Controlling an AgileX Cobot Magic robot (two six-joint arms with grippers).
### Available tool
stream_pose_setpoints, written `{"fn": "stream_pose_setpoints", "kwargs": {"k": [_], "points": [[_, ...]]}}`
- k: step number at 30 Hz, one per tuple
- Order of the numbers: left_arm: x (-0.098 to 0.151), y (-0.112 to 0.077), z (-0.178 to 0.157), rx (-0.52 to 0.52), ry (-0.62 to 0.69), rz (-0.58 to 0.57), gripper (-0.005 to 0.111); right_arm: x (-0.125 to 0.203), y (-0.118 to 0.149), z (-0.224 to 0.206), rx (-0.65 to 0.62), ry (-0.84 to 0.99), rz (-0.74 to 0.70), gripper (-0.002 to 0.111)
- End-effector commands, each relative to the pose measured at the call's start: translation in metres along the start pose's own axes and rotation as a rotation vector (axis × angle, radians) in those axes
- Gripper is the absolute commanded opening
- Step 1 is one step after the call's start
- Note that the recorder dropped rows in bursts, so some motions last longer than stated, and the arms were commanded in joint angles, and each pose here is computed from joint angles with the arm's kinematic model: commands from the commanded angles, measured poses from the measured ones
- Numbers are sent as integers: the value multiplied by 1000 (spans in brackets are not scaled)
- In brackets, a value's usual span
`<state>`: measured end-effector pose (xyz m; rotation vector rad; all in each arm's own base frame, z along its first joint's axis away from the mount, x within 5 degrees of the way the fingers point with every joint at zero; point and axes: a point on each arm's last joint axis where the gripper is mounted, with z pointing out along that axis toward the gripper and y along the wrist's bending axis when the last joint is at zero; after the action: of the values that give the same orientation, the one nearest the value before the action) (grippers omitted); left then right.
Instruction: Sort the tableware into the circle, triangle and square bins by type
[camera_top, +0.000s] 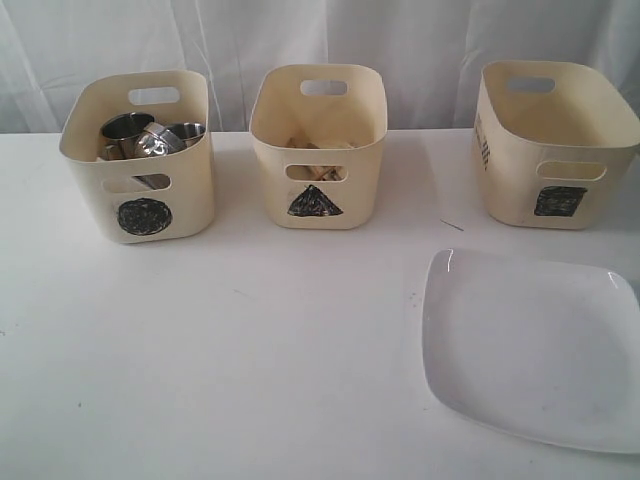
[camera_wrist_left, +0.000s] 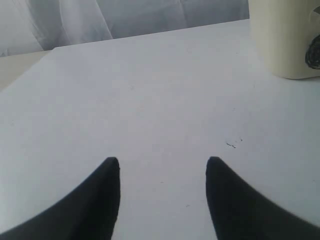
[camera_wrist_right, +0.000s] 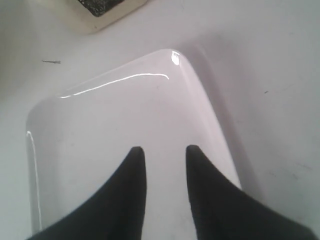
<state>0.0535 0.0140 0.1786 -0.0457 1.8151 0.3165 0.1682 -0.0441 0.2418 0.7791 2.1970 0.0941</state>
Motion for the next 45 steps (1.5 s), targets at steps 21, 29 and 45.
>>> {"fn": "stream_pose_setpoints", "kwargs": {"k": [21, 29, 45], "points": [[1, 0, 0, 0, -6, -10, 56, -1, -15, -3, 74, 16, 10, 49], [1, 0, 0, 0, -6, -10, 56, -1, -28, 18, 74, 116, 71, 49], [1, 0, 0, 0, -6, -10, 56, 8, -57, 66, 10, 312, 15, 49]]}}
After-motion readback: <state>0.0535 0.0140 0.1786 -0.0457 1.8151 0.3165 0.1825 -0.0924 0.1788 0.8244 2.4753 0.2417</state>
